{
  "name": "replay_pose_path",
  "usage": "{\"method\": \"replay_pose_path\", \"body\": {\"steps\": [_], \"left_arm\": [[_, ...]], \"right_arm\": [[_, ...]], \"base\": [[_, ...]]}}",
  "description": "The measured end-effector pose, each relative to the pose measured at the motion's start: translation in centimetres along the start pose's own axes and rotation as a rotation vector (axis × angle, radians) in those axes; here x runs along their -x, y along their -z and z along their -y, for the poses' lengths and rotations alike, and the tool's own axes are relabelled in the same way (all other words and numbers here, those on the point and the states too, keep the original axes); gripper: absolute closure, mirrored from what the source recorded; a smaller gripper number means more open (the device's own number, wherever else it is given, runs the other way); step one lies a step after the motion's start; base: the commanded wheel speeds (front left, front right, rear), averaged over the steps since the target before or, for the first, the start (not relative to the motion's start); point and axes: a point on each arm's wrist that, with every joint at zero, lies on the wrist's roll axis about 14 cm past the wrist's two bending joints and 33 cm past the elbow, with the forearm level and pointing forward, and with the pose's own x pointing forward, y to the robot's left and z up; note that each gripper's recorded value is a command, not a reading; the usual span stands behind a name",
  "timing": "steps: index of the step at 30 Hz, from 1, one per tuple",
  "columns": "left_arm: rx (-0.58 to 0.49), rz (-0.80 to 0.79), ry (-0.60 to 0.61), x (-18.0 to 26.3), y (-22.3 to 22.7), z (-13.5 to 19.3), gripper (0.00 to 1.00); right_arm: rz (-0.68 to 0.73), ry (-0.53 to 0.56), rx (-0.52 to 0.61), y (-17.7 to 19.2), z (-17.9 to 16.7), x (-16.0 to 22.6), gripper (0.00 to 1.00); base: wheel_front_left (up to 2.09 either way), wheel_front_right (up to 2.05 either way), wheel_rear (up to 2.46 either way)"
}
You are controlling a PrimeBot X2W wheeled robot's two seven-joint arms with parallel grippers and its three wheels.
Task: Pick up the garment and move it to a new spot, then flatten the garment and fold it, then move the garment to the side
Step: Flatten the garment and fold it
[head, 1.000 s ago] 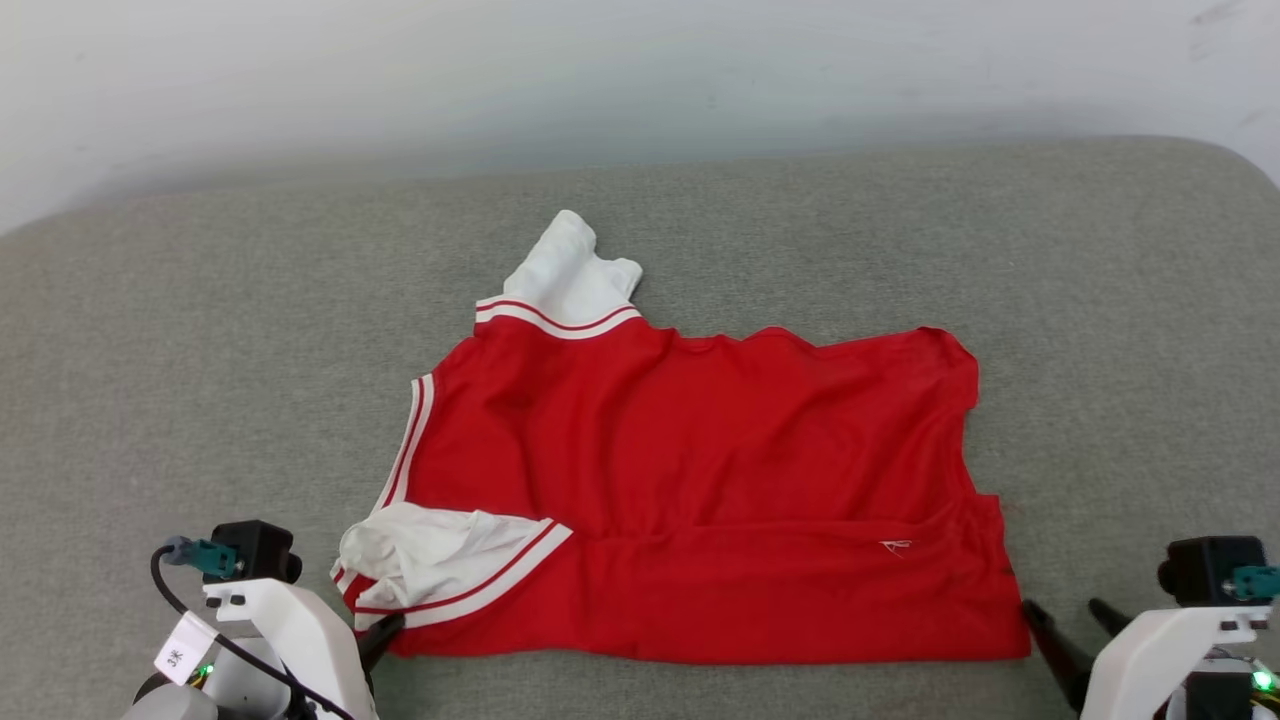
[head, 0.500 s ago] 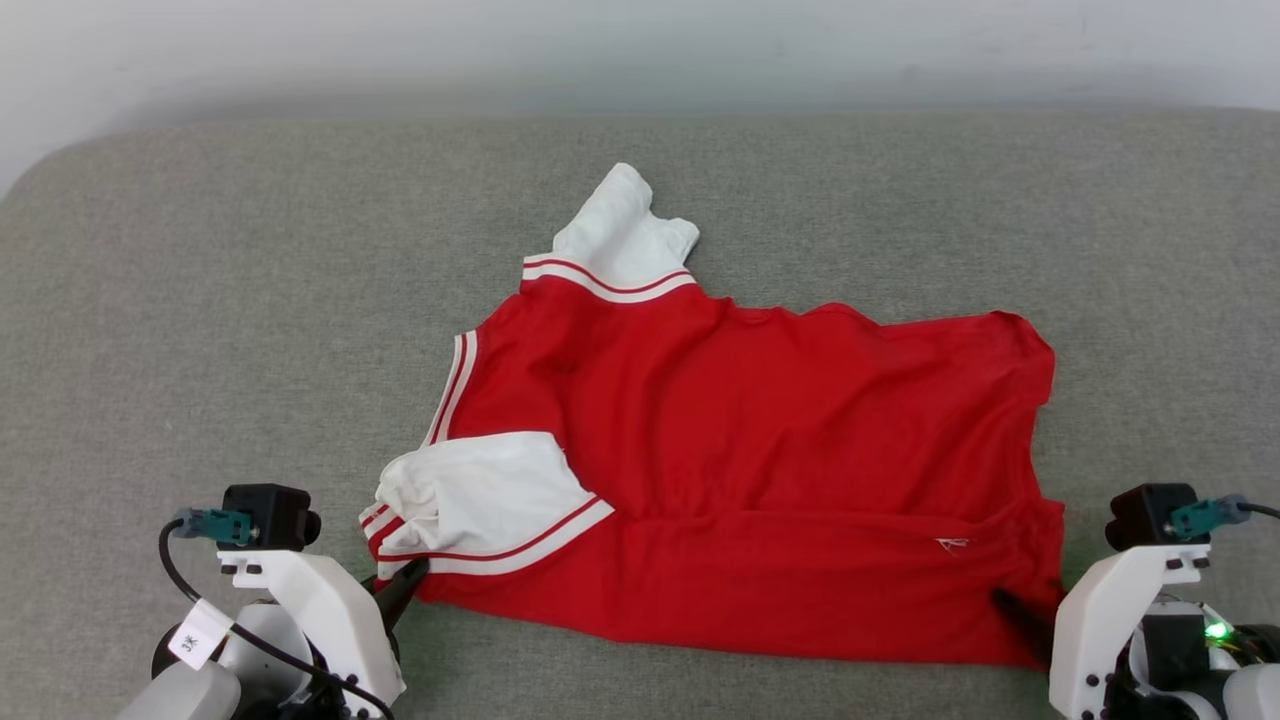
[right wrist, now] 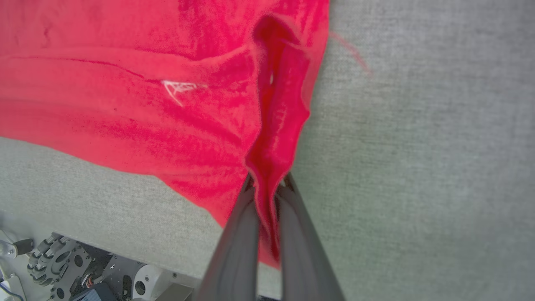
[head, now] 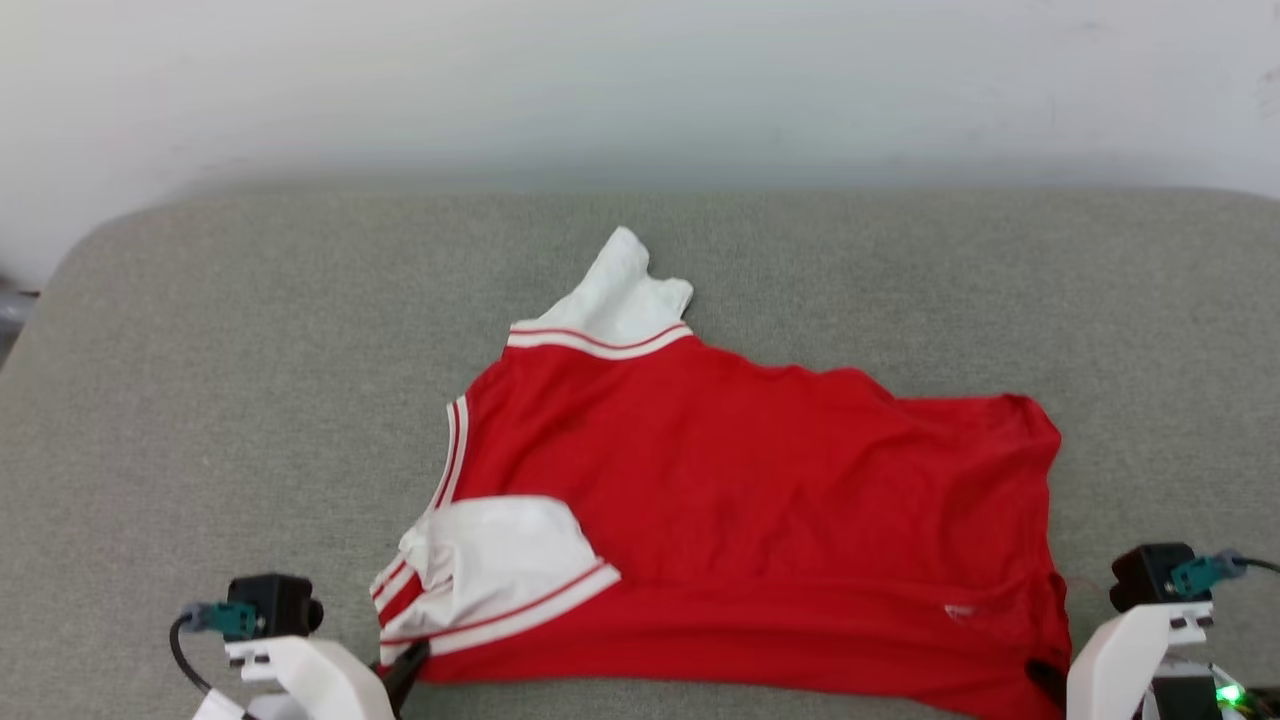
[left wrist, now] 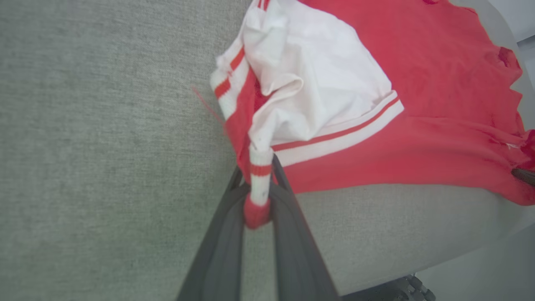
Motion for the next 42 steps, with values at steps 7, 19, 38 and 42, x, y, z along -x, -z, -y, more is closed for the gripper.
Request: {"method": "replay_pose_path", "body": {"steps": [7, 19, 38, 42], "left_arm": [[0.056, -0.036, -0.031, 2.0, 2.8, -0.6, 1.00], [0.046, 0.042, -0.021, 2.1, 2.8, -0.2, 0.00], [-0.266, 0.722, 0.116, 0.2, -16.7, 7.4, 0.00], [-0.299, 0.640, 0.177, -5.4, -19.4, 8.8, 0.00]], "right_arm": [[-0.013, 0.016, -0.035, 2.4, 0.5, 2.0, 1.00], [0.302, 0.049, -0.045, -1.2, 0.7, 4.0, 0.00], [0.977, 0.141, 0.042, -14.3, 0.0, 10.5, 0.00], [0.953, 0.158, 0.046, -15.7, 0.5, 8.2, 0.00]], "base": [[0.00, 0.00, 0.00], [0.00, 0.00, 0.00], [0.00, 0.00, 0.00], [0.00, 0.00, 0.00]]}}
